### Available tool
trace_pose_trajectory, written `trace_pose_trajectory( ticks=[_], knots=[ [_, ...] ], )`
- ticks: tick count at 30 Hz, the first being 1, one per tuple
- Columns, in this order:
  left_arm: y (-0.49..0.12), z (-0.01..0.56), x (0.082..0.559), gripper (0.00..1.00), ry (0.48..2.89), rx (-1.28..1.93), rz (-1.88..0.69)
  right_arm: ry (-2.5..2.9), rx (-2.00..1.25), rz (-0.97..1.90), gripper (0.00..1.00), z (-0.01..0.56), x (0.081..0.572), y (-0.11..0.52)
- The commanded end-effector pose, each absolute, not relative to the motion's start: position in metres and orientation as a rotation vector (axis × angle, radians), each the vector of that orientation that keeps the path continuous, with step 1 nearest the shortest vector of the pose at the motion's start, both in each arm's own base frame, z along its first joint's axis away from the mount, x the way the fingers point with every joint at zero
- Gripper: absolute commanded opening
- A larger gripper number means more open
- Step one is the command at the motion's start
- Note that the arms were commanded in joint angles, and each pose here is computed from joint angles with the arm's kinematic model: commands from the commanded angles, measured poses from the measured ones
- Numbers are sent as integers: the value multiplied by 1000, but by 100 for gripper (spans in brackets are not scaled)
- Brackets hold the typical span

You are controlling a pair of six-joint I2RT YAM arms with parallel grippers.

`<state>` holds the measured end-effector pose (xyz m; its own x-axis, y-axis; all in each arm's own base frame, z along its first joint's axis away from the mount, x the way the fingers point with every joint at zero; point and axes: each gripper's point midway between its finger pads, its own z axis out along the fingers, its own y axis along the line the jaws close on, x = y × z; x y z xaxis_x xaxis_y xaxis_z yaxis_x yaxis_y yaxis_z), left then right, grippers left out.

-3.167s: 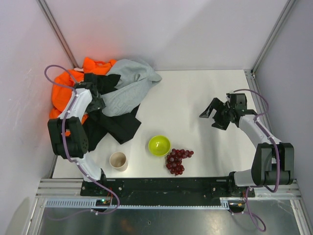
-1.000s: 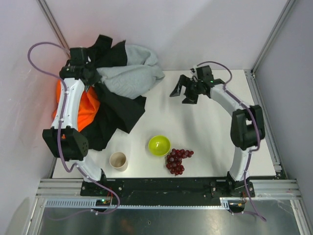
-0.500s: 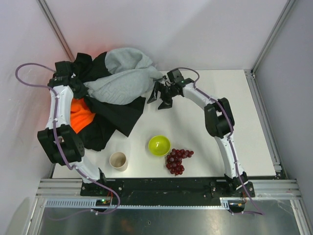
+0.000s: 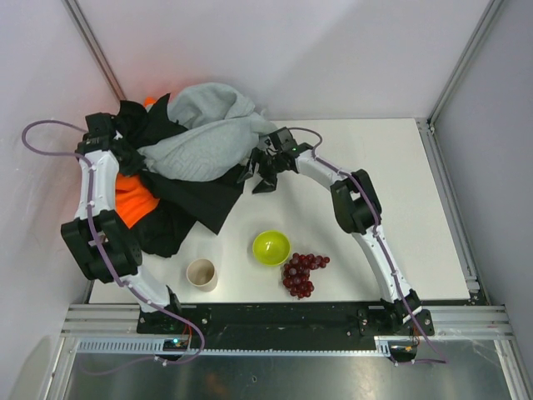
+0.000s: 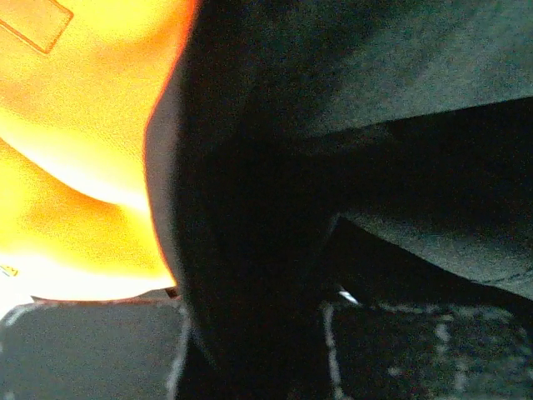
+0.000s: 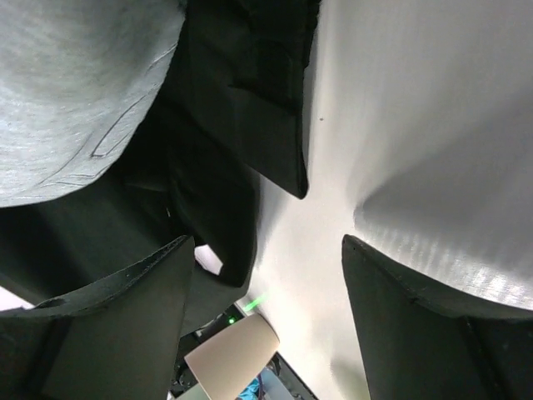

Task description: Pick out a specific cloth from the pile

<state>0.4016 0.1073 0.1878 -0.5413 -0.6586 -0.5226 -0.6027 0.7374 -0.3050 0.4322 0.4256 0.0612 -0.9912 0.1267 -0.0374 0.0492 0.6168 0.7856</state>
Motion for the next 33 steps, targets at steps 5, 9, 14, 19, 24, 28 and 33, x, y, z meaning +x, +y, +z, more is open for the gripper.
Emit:
trace_pose_trajectory(
  ticks=[5, 9, 14, 19, 24, 28, 33],
  knots=[
    [95, 165, 398, 55, 2403, -853, -251, 2621, 92, 1493, 77, 108, 441, 447],
    [72, 177, 391, 80, 2403, -763, -353, 2565, 91, 1563, 78, 128, 445, 458],
    [41, 204, 372, 99, 2357, -657, -471, 2528, 133, 1672, 79, 144, 444, 472],
    [17, 213, 341, 100, 2329, -601, -558, 2501, 148, 1750, 79, 155, 441, 488],
    [3, 203, 314, 100, 2332, -565, -597, 2493, 161, 1793, 80, 160, 438, 494],
    [-6, 205, 306, 100, 2304, -537, -642, 2503, 172, 1795, 80, 160, 438, 492],
    [-12, 207, 306, 100, 2273, -518, -684, 2513, 197, 1786, 80, 156, 442, 481]
  ],
)
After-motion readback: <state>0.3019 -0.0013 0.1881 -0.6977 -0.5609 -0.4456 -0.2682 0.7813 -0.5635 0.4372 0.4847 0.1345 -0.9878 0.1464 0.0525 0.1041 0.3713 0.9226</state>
